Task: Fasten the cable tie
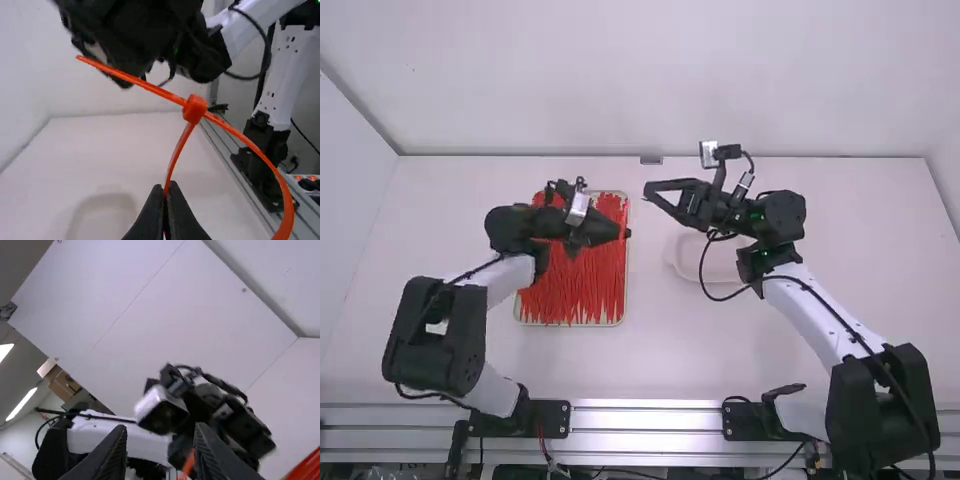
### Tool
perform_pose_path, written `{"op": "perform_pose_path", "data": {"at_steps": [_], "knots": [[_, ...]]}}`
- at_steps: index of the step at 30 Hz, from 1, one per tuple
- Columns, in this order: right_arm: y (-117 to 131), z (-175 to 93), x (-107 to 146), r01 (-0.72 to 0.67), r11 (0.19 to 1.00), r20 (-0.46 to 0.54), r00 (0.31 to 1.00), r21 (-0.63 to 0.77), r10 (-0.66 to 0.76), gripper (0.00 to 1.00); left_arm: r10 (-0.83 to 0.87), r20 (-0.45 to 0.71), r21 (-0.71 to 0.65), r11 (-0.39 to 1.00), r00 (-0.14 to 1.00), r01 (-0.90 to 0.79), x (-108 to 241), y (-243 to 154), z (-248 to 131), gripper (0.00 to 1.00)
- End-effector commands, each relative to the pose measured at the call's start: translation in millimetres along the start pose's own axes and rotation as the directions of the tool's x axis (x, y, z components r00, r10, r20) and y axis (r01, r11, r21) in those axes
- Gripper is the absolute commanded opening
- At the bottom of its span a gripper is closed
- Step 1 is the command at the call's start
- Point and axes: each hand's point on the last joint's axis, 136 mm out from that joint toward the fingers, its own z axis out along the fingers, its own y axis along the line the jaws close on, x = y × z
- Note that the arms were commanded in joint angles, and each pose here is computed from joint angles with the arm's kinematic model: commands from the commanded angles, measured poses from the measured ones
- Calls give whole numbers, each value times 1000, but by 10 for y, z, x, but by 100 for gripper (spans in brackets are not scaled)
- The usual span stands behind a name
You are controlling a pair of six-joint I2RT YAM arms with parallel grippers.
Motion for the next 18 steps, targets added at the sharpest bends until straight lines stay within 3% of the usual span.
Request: {"op": "perform_pose_path", "data": {"at_steps": [1, 12, 18], "knots": [[163, 18, -12, 49, 998, -28, 998, -36, -50, 40, 68, -7, 9, 998, 998, -68, -263, -60, -7, 1], [190, 246, 256, 33, 998, -83, 996, -58, -37, 54, 99, -2, 35, 995, 995, -99, -444, -160, 66, 1], [209, 264, 270, 30, 998, -85, 996, -63, -35, 50, 90, -3, 30, 995, 996, -90, -407, -164, 52, 1]]}}
